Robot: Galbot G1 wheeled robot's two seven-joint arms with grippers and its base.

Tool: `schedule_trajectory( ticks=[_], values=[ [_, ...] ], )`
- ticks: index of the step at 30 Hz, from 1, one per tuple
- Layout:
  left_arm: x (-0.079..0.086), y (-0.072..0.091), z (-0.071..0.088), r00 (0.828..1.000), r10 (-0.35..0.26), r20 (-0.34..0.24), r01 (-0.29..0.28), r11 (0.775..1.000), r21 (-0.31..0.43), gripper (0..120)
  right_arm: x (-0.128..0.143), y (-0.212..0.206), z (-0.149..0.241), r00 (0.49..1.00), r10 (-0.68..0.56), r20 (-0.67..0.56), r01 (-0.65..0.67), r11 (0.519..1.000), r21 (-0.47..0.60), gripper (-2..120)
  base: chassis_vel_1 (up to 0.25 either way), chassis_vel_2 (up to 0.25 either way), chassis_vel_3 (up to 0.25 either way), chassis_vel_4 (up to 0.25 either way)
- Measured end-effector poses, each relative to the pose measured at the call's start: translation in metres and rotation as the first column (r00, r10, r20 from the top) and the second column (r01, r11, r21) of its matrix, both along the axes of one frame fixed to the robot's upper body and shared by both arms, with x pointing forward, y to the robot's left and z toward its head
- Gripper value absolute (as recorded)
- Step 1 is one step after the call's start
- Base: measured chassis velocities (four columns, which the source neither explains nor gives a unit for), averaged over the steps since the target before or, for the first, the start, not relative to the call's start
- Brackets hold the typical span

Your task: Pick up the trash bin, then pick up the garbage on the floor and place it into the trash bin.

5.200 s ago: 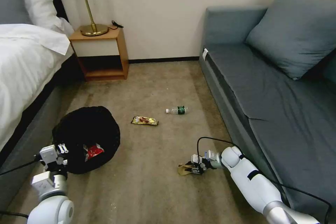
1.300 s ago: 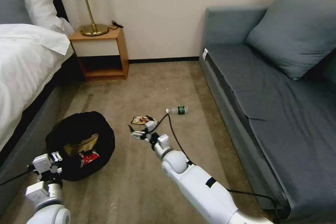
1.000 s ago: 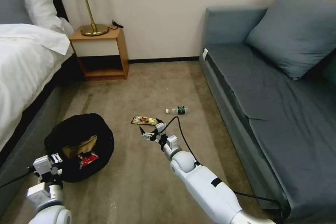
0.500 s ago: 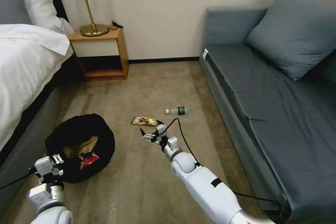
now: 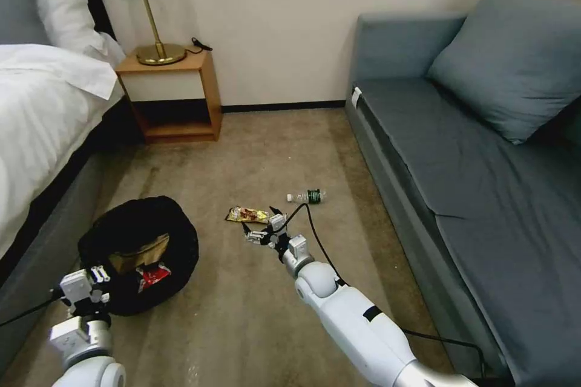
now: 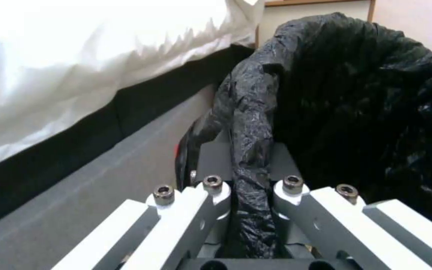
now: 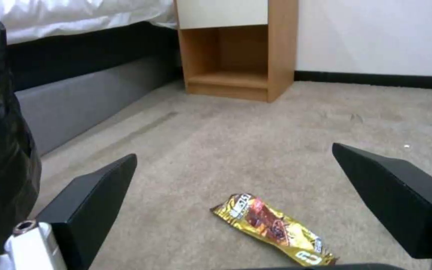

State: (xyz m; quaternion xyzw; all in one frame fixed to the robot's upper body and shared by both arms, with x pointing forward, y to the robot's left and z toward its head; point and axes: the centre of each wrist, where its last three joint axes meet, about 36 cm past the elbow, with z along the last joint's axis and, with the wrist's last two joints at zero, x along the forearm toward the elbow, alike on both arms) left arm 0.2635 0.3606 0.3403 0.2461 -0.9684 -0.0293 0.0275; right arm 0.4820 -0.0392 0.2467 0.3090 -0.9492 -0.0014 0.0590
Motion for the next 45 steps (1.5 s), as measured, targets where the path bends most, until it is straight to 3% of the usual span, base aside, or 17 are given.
schedule_trajectory(
  ticks=[45],
  values=[
    [-0.004,-0.001,-0.008,1.000,0.004,-0.009,-0.004,1.000,0.007,6,-0.004,-0.013,-0.016,1.000,0.011,0.008,-0.011,0.999,-0.038,100,-0.074,0.078,0.071,-0.075]
  ],
)
